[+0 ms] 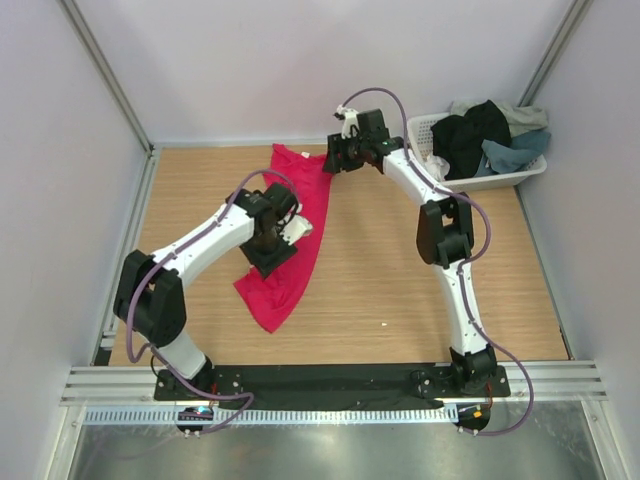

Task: Fold and stack the t-shirts
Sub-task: Fold the tshirt

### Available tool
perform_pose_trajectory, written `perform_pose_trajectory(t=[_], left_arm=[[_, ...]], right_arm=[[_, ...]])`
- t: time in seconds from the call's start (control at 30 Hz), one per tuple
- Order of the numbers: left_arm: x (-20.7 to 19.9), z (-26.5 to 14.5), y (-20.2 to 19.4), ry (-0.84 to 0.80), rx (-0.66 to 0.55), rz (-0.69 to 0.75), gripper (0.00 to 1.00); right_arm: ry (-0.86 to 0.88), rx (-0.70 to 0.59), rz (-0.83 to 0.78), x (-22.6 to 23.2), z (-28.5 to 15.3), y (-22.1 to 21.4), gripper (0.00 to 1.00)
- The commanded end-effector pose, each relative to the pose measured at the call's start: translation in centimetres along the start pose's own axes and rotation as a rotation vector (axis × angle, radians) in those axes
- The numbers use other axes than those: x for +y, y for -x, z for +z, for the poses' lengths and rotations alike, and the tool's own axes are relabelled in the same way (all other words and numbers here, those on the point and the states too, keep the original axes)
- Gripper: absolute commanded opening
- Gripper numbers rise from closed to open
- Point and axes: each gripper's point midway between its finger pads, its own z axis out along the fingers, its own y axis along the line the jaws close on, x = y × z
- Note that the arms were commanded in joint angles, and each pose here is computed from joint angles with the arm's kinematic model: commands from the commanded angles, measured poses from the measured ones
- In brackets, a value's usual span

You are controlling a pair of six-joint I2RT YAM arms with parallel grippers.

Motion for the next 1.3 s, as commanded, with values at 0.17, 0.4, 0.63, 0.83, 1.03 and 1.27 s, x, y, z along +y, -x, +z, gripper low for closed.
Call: perform_pose_trajectory(t=[0.17,0.4,0.63,0.83,1.03,1.27], left_arm=[[-7.6,-5.8,3.9,-0.383,-0.319,0.173,0.56],[-9.8,-2.4,2.2,-0.546,-0.202,0.258,0.56],[-11.0,1.0,2.3,-0.659,-0.083,0.212,0.55],[-11.1,2.0,1.9,-0.671,-0.038,0.180,0.55],[-10.8,2.7,1.1,-0.640,0.008,0.158,0.56],[-10.6,3.4,-0.5,-0.614,0.076,0.125,0.56]], right_arm=[[0.337,0.016,0.132,9.0,-1.0,0.3,0.56],[0.286,0.093,0.164,6.9,2.1,-3.8,0.56],[0.200,0.090,0.174,3.7,4.2,-4.8,0.56],[0.132,0.024,0.151,1.1,5.4,-3.1,0.57],[0.068,-0.054,0.107,-1.6,6.4,-1.3,0.57],[-0.006,-0.098,0.103,-4.0,6.3,-0.3,0.58]])
